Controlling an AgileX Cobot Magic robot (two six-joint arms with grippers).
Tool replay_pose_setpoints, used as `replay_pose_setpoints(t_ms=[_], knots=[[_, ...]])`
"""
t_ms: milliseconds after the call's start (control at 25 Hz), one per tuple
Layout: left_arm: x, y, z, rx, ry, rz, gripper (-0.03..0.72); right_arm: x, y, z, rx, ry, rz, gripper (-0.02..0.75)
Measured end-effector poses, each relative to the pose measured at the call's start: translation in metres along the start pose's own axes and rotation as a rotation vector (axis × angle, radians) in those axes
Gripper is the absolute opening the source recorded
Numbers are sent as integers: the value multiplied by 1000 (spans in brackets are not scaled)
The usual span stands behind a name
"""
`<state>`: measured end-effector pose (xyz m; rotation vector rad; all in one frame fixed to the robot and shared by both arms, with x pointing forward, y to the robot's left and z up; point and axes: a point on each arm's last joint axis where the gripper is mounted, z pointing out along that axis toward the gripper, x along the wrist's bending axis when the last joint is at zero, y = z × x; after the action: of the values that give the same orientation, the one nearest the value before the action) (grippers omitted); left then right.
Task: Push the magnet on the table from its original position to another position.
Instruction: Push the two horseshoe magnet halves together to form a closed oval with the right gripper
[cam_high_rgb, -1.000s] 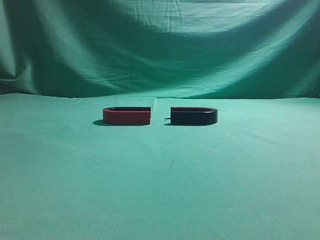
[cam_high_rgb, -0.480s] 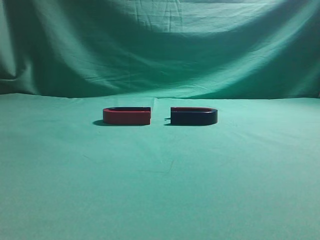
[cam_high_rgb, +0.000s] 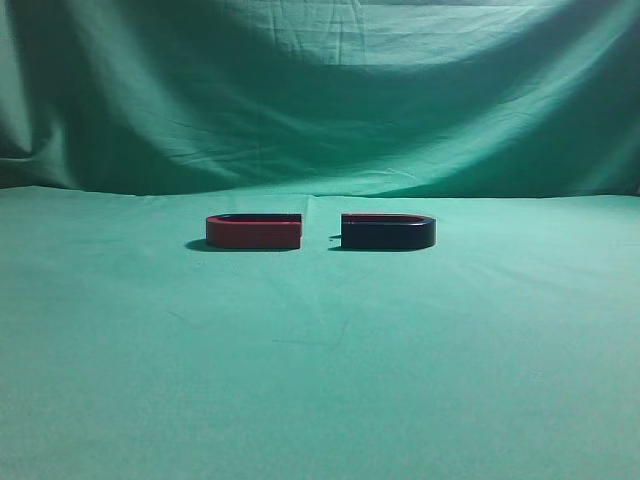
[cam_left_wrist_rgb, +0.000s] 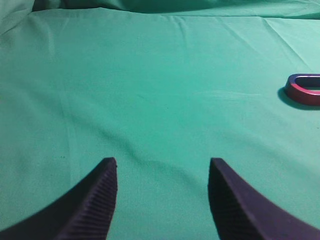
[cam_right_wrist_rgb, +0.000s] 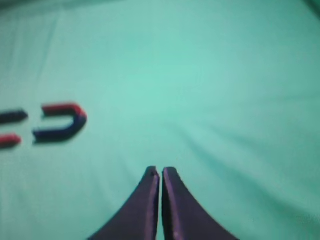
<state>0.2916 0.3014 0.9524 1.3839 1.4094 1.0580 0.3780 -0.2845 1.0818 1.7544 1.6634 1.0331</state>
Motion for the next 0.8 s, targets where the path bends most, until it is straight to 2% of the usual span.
replay_pose_setpoints(t_ms=[120, 400, 800], knots=[[0, 0, 0, 0, 0, 0, 372, 1, 6, 17, 161, -2, 9, 0], [0, 0, 0, 0, 0, 0, 372, 4, 17, 51, 350, 29, 0, 0], [0, 0, 0, 0, 0, 0, 372, 56, 28, 120, 515, 149, -157, 0]])
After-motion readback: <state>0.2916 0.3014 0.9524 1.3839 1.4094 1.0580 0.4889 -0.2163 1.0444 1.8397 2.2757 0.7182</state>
